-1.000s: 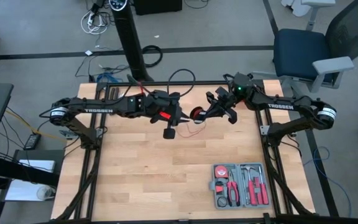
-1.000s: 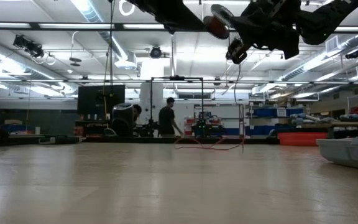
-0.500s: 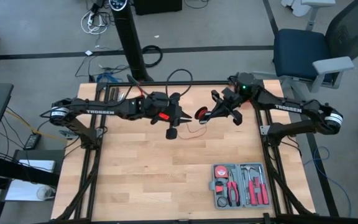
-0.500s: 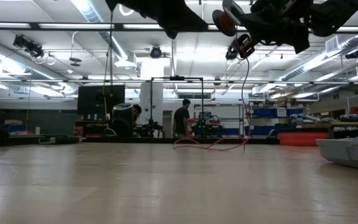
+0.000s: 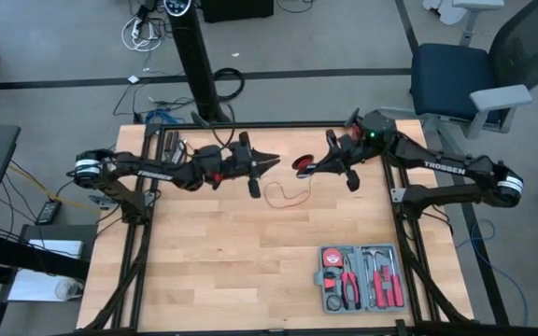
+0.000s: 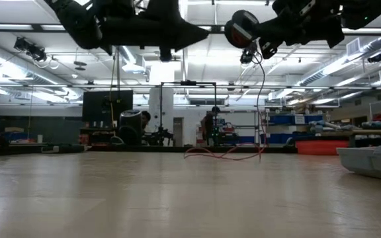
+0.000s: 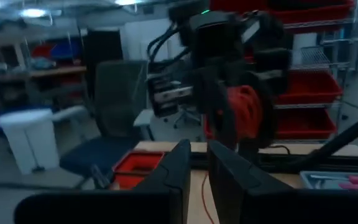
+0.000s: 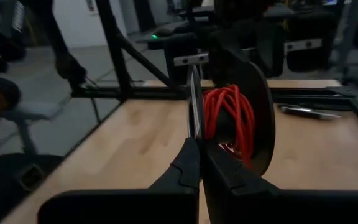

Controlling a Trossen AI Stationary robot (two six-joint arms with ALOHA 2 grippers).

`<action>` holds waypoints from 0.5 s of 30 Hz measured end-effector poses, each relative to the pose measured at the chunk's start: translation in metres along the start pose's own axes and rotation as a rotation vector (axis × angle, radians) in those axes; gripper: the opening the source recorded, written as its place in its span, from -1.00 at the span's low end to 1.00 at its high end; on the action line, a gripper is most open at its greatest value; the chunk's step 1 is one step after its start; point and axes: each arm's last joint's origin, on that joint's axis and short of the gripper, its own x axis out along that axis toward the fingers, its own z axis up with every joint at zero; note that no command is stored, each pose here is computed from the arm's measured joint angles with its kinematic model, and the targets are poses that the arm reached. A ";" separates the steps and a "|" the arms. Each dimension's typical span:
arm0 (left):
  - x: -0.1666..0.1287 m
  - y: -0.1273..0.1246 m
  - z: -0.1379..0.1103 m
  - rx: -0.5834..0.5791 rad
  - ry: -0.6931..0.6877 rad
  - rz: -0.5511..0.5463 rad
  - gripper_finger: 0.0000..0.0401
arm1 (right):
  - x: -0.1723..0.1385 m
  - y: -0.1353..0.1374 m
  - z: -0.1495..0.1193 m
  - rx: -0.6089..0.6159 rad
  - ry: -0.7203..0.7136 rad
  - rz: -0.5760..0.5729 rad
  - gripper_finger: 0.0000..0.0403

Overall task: Coil cords
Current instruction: Coil the wire

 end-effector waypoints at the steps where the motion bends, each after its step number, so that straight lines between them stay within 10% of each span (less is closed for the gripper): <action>1: 0.000 0.003 -0.001 -0.024 0.008 0.001 -0.71 | 0.002 0.001 0.000 -0.016 0.004 -0.016 -1.00; 15: 0.010 0.009 0.012 -0.080 0.001 -0.070 -0.55 | 0.010 0.006 0.009 -0.139 -0.057 -0.124 -1.00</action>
